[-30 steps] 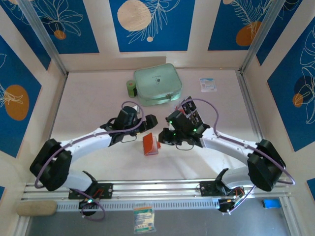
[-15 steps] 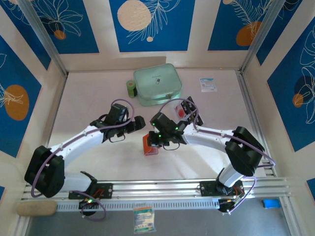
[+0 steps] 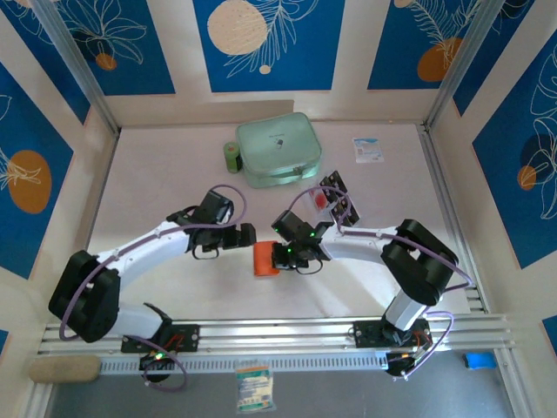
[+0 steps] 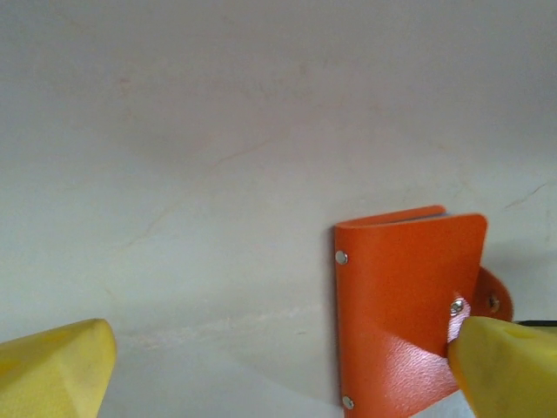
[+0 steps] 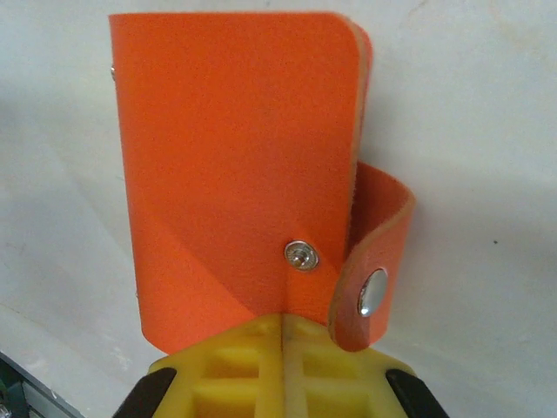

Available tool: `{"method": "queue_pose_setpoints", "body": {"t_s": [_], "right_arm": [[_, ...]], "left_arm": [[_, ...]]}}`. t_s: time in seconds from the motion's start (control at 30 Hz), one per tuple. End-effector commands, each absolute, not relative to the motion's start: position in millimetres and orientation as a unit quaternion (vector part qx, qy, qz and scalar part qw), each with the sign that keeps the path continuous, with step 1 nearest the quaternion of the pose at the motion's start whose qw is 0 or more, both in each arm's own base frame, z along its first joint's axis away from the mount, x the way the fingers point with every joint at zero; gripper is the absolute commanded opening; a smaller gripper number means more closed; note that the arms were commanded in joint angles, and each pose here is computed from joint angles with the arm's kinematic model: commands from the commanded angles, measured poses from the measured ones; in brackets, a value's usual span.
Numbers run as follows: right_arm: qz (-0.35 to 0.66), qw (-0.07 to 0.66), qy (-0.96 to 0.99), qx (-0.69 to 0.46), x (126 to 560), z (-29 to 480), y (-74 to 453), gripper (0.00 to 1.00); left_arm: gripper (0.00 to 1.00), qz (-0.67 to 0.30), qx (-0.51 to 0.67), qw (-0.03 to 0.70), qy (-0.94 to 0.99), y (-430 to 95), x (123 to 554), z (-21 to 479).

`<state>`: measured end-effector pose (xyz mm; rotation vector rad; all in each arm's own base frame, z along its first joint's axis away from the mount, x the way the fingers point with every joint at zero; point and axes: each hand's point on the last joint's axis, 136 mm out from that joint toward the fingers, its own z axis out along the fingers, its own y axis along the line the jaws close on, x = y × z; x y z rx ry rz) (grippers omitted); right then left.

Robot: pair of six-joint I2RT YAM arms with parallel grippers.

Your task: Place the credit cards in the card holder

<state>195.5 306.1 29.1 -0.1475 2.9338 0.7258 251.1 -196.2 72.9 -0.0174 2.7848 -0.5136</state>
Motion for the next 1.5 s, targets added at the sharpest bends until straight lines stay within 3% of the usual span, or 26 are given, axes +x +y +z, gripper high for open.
{"method": "queue_pose_setpoints", "body": {"t_s": [0.0, 0.67, 1.17, 1.47], "right_arm": [[0.231, 0.051, 0.971, -0.038, 193.3, 19.9, 301.2, 0.00], [0.230, 0.047, 0.971, -0.034, 191.4, 17.6, 298.2, 0.00], [0.227, 0.092, 0.969, -0.004, 216.1, 58.8, 267.8, 0.00], [0.216, 0.084, 0.973, -0.019, 224.7, 57.1, 271.7, 0.18]], "left_arm": [[1.00, -0.150, 0.028, 0.141, 0.978, -196.5, 242.7, 63.0], [1.00, -0.126, 0.078, 0.119, 0.982, -218.6, 224.9, 23.8], [1.00, -0.011, 0.098, 0.105, 0.990, -186.6, 216.5, 3.7], [1.00, 0.018, 0.103, 0.101, 0.989, -181.8, 215.2, 0.8]]}}
